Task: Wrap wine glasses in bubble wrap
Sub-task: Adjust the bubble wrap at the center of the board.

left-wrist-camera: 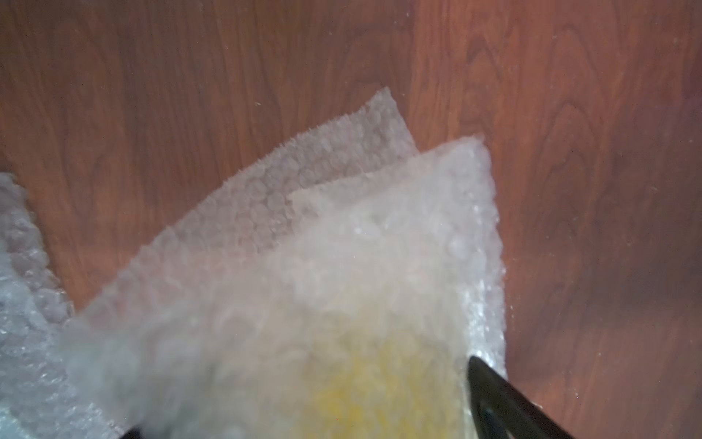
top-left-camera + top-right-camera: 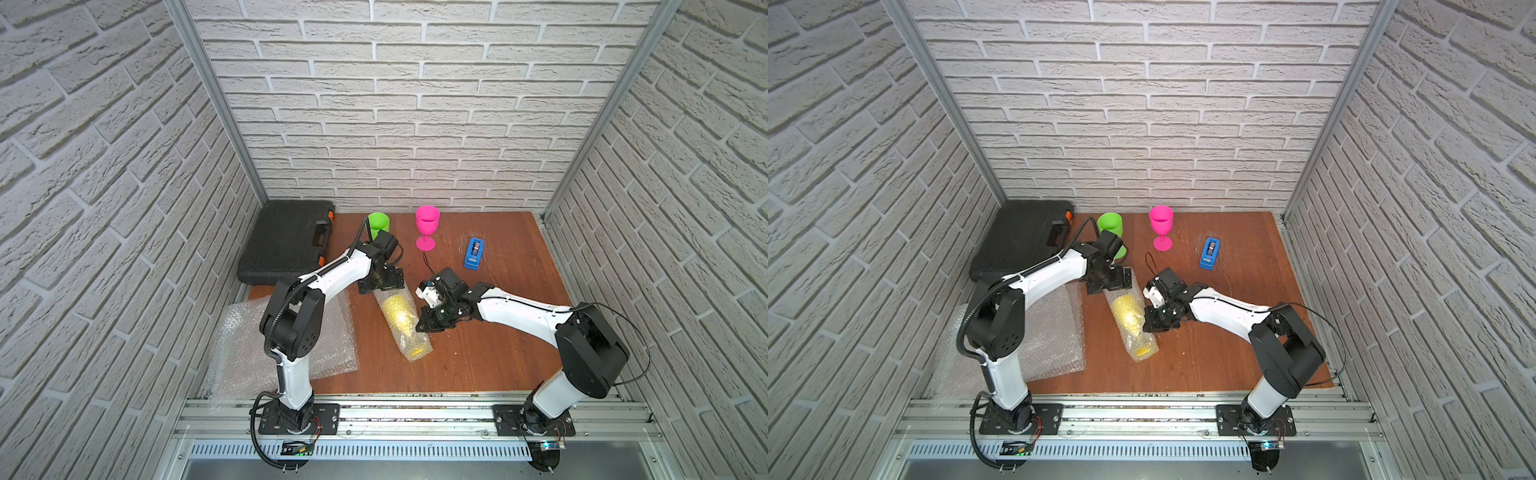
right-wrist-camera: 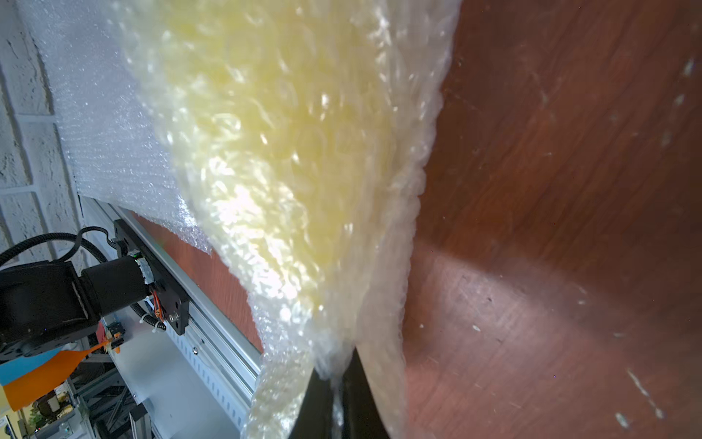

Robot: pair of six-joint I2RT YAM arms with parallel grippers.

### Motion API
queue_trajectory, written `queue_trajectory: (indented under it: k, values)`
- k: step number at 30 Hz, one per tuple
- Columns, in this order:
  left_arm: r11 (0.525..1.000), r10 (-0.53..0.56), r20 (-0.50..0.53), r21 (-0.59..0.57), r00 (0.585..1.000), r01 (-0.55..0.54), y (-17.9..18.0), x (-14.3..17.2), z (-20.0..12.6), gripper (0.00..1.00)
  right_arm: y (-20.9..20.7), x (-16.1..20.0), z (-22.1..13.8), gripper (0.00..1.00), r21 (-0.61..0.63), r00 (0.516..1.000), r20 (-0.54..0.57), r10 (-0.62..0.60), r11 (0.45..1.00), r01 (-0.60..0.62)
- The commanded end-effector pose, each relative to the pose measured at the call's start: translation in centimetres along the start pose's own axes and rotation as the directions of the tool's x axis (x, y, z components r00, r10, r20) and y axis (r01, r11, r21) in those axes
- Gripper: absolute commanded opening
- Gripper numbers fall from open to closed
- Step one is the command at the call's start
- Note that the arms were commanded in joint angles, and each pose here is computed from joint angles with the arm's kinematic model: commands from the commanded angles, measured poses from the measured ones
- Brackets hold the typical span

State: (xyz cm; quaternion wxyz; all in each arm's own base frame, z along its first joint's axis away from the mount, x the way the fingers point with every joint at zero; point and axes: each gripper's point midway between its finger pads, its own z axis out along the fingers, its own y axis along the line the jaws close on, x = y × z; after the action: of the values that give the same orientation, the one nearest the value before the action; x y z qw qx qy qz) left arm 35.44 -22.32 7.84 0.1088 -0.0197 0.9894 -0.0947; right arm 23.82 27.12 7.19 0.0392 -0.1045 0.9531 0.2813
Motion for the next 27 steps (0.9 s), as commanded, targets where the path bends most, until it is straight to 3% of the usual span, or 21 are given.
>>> queue_trajectory:
  k: [1,10,16,18,23,27]
  values:
    - [0.998,-0.007,-0.041,-0.062,0.999,0.004,2.2,0.0,1.6,0.98,0.6,0.5,-1.7,0.03,0.018,0.998,0.001,-0.064,0.998,0.064]
    - [0.994,-0.048,-0.098,-0.098,0.994,0.039,6.5,-0.4,3.0,0.93,-1.1,0.4,-4.7,0.03,0.187,0.98,-0.003,-0.197,0.963,0.194]
    - [0.997,-0.021,0.083,-0.066,0.996,0.027,8.2,-4.0,-2.8,0.91,-1.2,-1.0,-7.5,0.03,0.286,0.913,0.041,-0.406,0.88,0.379]
    - [0.998,0.051,0.154,-0.056,0.987,-0.042,7.9,-5.1,-5.6,0.91,-1.4,-1.4,-8.3,0.03,0.325,0.862,0.031,-0.505,0.821,0.469]
    - [0.97,0.24,0.323,-0.054,0.915,-0.235,6.4,-6.7,-11.9,0.92,-2.9,-1.7,-9.5,0.03,0.419,0.683,-0.103,-0.723,0.591,0.689]
    - [0.926,0.347,0.427,-0.016,0.835,-0.377,4.6,-6.6,-14.7,0.9,-3.2,-2.2,-9.8,0.03,0.417,0.495,-0.196,-0.846,0.385,0.823]
